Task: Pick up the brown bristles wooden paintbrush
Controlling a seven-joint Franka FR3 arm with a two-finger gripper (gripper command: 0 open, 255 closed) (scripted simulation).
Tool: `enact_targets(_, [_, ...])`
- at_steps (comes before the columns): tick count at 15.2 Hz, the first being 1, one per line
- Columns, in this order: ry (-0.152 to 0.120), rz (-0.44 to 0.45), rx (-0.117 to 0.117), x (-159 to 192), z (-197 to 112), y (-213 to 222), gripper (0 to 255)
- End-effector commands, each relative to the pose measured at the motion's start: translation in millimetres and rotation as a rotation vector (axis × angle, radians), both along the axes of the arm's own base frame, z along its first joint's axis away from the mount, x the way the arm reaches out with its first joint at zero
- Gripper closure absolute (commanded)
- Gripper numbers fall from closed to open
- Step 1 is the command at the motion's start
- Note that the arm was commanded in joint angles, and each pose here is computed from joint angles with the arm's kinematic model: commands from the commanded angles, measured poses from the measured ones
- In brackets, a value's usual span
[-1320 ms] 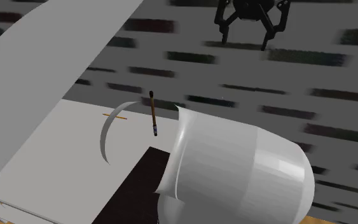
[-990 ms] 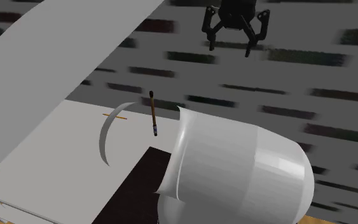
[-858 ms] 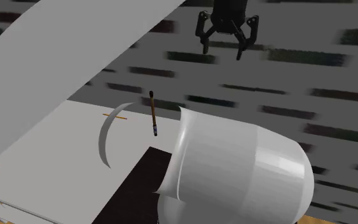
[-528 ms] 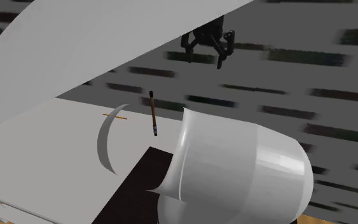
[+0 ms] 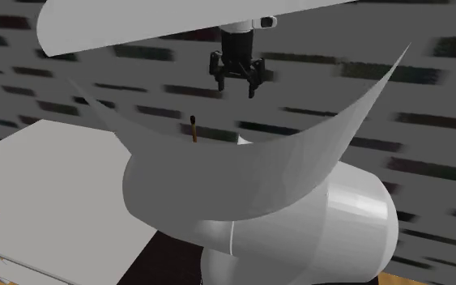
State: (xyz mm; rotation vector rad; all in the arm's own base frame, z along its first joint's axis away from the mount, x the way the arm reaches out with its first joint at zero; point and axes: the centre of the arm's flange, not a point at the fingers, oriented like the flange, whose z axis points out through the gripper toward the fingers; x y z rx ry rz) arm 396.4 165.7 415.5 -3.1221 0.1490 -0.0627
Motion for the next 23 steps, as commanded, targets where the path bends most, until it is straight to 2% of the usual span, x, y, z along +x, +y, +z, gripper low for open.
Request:
enact_targets(1, [-0.004, -0.004, 0.000, 6.3, -16.6, 22.0, 0])
enact_targets(21, [-0.036, -0.039, -0.018, 96.8, -165.7, 221.1, 0])
enact_targets(23, [-0.037, -0.040, -0.019, 99.4, -175.0, 226.3, 0])
